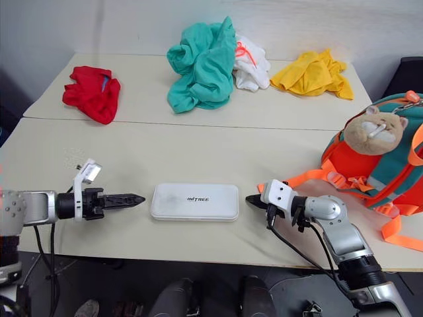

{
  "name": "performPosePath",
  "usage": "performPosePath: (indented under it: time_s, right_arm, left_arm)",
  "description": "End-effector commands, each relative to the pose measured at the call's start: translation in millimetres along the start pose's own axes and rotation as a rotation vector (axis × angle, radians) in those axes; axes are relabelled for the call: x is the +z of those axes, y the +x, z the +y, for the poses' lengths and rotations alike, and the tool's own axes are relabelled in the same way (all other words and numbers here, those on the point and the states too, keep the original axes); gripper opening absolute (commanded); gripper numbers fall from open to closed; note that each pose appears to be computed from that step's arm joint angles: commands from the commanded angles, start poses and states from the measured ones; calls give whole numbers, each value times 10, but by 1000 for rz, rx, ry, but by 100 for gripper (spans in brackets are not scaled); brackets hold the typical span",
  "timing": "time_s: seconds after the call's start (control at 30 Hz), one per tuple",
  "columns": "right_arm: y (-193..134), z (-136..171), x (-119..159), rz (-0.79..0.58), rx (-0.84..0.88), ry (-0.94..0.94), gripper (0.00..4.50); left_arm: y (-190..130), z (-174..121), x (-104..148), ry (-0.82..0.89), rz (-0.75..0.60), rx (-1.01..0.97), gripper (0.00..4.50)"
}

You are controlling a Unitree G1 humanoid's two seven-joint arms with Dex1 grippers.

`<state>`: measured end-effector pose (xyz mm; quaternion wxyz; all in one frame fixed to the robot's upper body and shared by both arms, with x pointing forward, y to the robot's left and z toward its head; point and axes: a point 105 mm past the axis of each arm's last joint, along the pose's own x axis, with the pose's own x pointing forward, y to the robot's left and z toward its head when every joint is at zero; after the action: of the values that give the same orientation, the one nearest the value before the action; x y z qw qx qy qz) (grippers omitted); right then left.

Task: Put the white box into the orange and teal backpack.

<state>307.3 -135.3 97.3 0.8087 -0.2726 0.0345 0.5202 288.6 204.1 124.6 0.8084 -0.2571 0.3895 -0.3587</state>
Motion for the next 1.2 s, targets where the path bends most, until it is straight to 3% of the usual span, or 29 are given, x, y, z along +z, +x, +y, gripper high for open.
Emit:
performPosePath:
  time_s: [0.03, 0.2, 0.37, 0.47, 0.63, 0.73, 0.8, 0.9, 1.0, 1.13, 1.2]
  right_arm:
    - [82, 65, 103, -27, 33, -37, 0]
    - [205, 134, 197, -63, 47, -44, 0]
    - [274, 149, 259, -90, 32, -45, 0]
    - [266, 156, 263, -95, 22, -42, 0]
    - [91, 106, 231, -109, -32, 7, 0]
    - [-197, 84, 219, -137, -97, 71, 51]
    - [-426, 126, 194, -149, -137, 130, 118]
    - [-720, 232, 186, -180, -194, 233, 211]
    - [-1494, 279, -1, -107, -511, 345, 308]
    - [-2135, 369, -170, -12, -786, 408, 443]
    - [-2373, 414, -224, 20, -875, 398, 447]
  left_arm:
    - [220, 21, -141, -103, 88, -40, 441]
    - [365, -94, -319, -109, 215, -108, 441]
    - [432, -190, -338, -127, 236, -169, 441]
    - [448, -206, -296, -150, 210, -189, 384]
    - [407, -258, -291, -149, 206, -216, 230]
    - [326, -340, -340, -128, 215, -261, 163]
    - [270, -372, -327, -113, 183, -279, 129]
    - [190, -415, -265, -72, 103, -311, 126]
    - [120, -491, -101, 151, -114, -381, 126]
    - [123, -438, -149, 313, -150, -378, 125]
    - [135, -403, -154, 373, -172, -373, 125]
